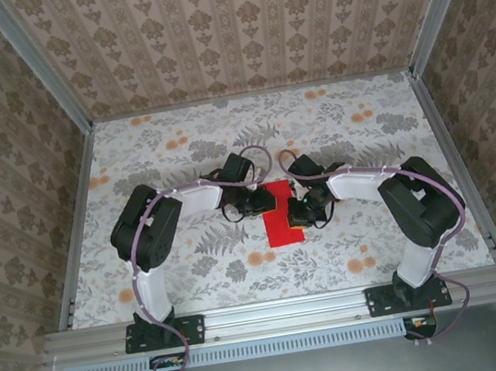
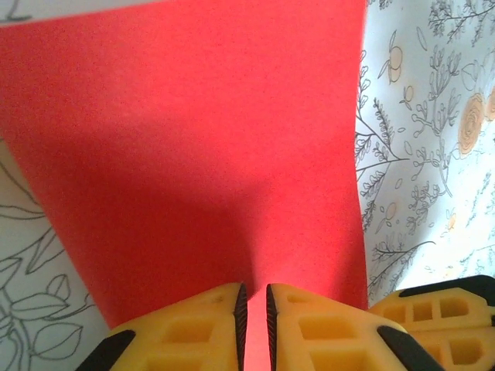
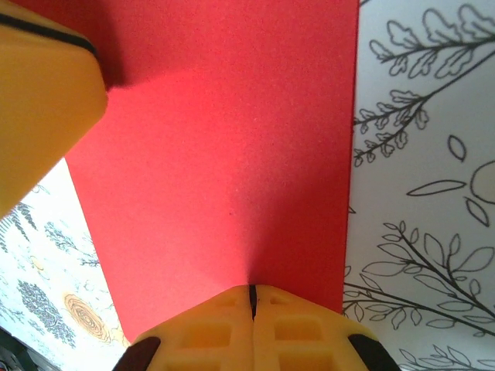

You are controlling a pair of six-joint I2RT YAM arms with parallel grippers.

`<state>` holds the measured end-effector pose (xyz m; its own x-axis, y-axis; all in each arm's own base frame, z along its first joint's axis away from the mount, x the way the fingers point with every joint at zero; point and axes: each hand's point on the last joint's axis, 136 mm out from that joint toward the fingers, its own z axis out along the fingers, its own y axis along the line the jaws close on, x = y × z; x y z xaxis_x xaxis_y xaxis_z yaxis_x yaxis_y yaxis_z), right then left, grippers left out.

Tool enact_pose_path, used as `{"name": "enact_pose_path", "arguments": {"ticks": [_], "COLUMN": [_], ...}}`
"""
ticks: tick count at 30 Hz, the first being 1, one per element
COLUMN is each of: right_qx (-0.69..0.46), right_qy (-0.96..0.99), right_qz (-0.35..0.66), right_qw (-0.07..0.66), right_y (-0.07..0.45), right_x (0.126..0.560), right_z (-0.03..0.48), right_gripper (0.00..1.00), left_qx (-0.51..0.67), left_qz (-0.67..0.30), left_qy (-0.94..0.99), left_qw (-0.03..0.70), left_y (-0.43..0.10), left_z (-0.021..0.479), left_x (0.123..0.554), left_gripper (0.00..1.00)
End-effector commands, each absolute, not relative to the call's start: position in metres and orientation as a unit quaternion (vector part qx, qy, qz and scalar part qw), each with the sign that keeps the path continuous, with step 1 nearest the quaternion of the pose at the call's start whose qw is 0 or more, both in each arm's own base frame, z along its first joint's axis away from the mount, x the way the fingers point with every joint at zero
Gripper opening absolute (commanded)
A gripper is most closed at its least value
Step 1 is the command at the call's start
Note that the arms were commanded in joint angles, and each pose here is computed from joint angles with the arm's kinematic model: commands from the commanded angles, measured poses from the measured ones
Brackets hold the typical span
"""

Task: Fold a paper plane with a square sheet of paper (fold left side to right side)
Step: First fold the square sheet of paper in half at the center of the table.

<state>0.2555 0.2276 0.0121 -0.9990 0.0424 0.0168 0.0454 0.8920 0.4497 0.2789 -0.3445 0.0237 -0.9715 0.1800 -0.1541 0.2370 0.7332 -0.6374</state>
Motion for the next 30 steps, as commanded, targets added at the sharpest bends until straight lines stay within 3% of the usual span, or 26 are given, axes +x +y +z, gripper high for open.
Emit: {"name": "enact_pose_path", "arguments": {"ticks": [1,30], "right_qx": [-0.032,-0.023], "right_qy": [-0.986,-0.987], "right_qz": [-0.152,-0.133], "right_qw": [0.06,0.082], "right_y": [0.198,0.188], "right_x": [0.227,0.211], "right_z": [-0.02,-0.029], "right_gripper": [0.05,0.04], "left_qx": [0.116,0.092], "left_qz": [-0.338,-0.308], "left_qy": [0.933,0.94], "left_qw": [0.052,0.113], "left_y": [-0.343,-0.315], "left_z": [0.019,0.017], "left_x": [0.287,0.377], "left_gripper": [0.17,0.14]}}
